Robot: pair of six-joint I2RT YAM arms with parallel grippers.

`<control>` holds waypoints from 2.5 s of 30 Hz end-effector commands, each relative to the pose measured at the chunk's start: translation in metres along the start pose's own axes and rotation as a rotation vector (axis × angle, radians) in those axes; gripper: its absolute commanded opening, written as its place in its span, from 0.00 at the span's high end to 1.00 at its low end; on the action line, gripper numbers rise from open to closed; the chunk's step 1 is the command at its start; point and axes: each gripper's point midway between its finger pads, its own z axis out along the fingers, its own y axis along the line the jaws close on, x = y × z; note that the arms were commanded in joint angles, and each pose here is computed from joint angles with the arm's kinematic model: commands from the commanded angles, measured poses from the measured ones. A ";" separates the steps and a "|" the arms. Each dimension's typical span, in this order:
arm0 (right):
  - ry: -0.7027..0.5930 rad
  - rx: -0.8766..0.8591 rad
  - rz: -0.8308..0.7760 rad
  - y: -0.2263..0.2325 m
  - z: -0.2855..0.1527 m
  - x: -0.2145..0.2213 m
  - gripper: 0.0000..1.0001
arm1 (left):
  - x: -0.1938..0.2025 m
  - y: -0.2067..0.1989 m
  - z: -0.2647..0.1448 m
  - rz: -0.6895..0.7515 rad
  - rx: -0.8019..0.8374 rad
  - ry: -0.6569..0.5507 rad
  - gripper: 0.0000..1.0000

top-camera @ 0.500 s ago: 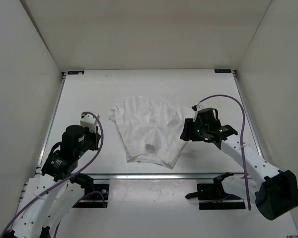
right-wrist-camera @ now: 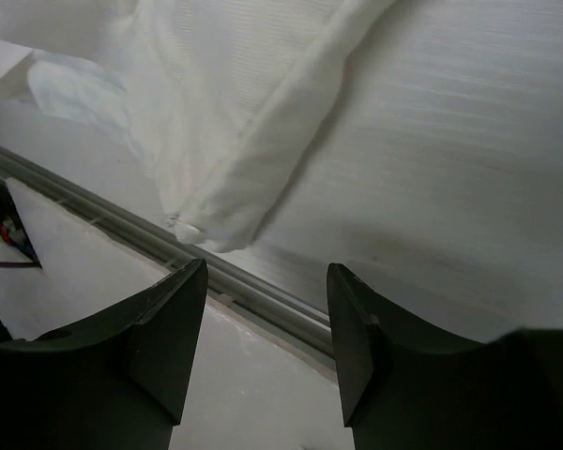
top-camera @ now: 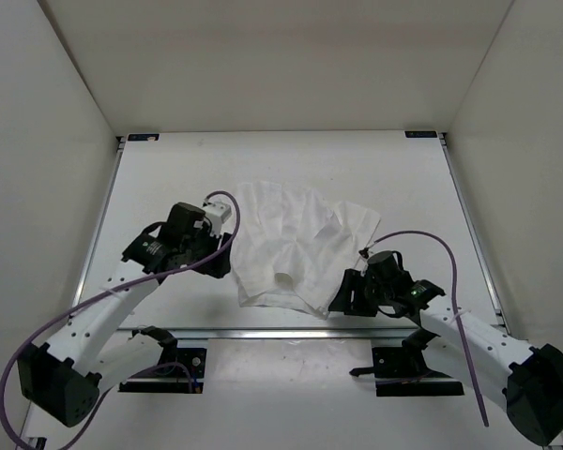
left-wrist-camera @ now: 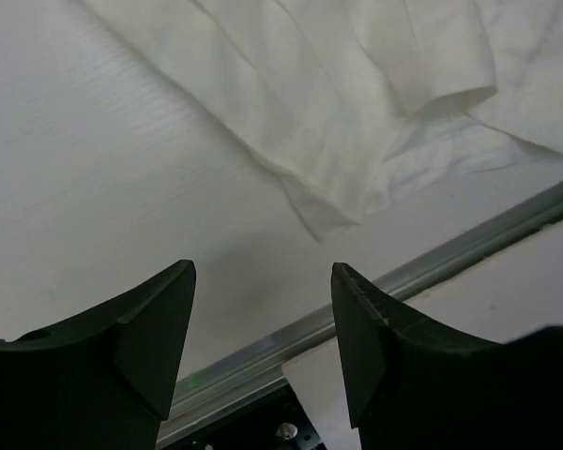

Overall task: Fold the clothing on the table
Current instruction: Flatten the skirt out

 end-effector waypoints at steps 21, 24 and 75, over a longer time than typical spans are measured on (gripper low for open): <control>-0.018 -0.115 -0.059 0.026 0.016 -0.008 0.47 | 0.063 -0.059 0.090 -0.313 0.124 0.216 0.24; -0.010 -0.119 -0.075 0.024 0.018 -0.004 0.47 | 0.054 -0.057 0.100 -0.345 0.114 0.178 0.27; 0.051 0.313 -0.150 0.026 0.034 -0.017 1.00 | 0.057 -0.071 0.097 -0.437 0.246 0.076 1.00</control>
